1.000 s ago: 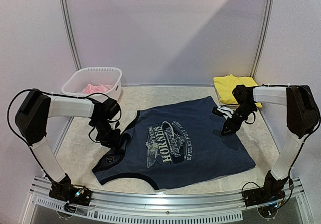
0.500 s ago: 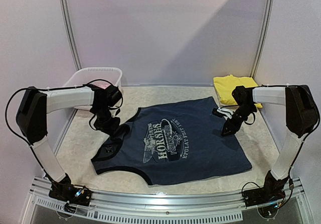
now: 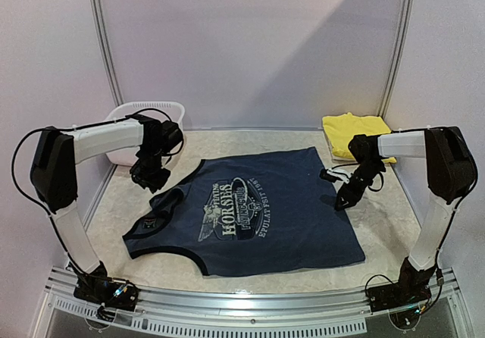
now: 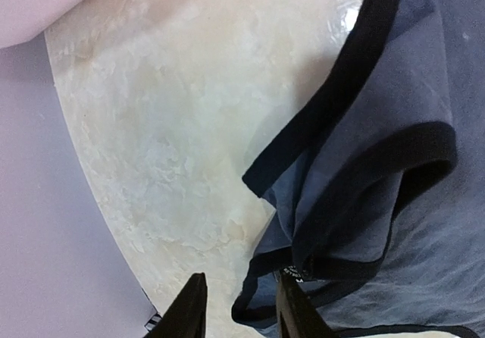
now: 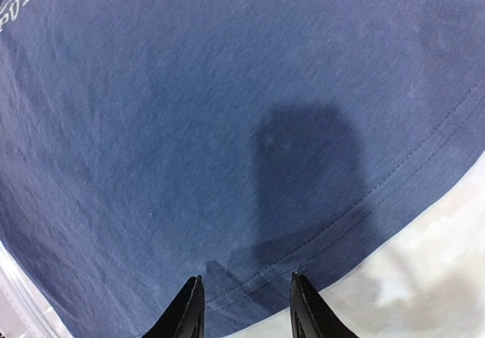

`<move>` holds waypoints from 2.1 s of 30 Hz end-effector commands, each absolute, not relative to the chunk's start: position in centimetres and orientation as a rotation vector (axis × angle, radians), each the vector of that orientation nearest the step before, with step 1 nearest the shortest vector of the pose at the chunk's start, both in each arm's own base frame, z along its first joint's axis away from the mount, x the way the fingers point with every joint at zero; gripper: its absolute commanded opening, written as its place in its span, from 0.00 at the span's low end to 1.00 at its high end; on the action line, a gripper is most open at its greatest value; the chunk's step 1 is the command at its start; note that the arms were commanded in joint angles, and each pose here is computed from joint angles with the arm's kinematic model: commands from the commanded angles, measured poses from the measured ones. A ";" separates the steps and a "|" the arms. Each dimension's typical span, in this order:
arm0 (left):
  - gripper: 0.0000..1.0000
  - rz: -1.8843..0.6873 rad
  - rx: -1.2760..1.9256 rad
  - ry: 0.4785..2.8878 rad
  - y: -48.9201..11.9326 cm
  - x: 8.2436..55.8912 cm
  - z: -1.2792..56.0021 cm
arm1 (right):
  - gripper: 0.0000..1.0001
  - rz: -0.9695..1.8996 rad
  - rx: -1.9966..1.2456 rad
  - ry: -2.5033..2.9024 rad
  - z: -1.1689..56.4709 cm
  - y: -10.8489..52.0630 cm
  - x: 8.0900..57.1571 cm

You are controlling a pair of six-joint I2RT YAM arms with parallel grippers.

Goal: Fold and stack the mixed laundry pile
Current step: Adjust the flattened tank top at the center of the board.

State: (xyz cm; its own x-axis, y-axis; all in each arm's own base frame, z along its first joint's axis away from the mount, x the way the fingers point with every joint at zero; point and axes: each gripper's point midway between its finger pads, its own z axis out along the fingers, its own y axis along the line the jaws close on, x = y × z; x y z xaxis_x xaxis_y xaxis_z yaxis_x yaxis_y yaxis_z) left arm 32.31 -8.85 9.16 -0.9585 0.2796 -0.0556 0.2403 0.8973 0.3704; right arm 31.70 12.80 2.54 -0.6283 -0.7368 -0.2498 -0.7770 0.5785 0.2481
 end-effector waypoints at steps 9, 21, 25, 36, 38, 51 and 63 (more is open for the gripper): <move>0.28 0.087 0.477 3.071 -13.6 23.7 7.3 | 0.42 0.580 -1.508 2.474 7.5 14.1 26.6; 0.31 0.109 0.543 2.958 -16.2 25.7 7.1 | 0.42 0.324 -1.908 2.612 0.0 9.9 20.9; 0.32 0.185 0.558 2.906 -15.3 28.2 8.0 | 0.42 0.231 -2.053 2.614 -0.1 7.2 16.0; 0.33 0.170 0.549 2.977 -15.6 32.6 4.2 | 0.43 0.179 -1.981 2.544 2.0 7.5 17.2; 0.33 0.138 0.548 3.001 -15.9 32.5 3.6 | 0.43 0.201 -1.950 2.548 2.2 8.0 17.5; 0.33 0.054 0.472 3.015 -16.4 31.7 5.7 | 0.44 0.225 -1.914 2.564 1.9 8.4 17.7; 0.34 0.128 0.535 3.109 -15.5 30.2 3.0 | 0.44 0.232 -1.903 2.566 2.0 8.5 17.6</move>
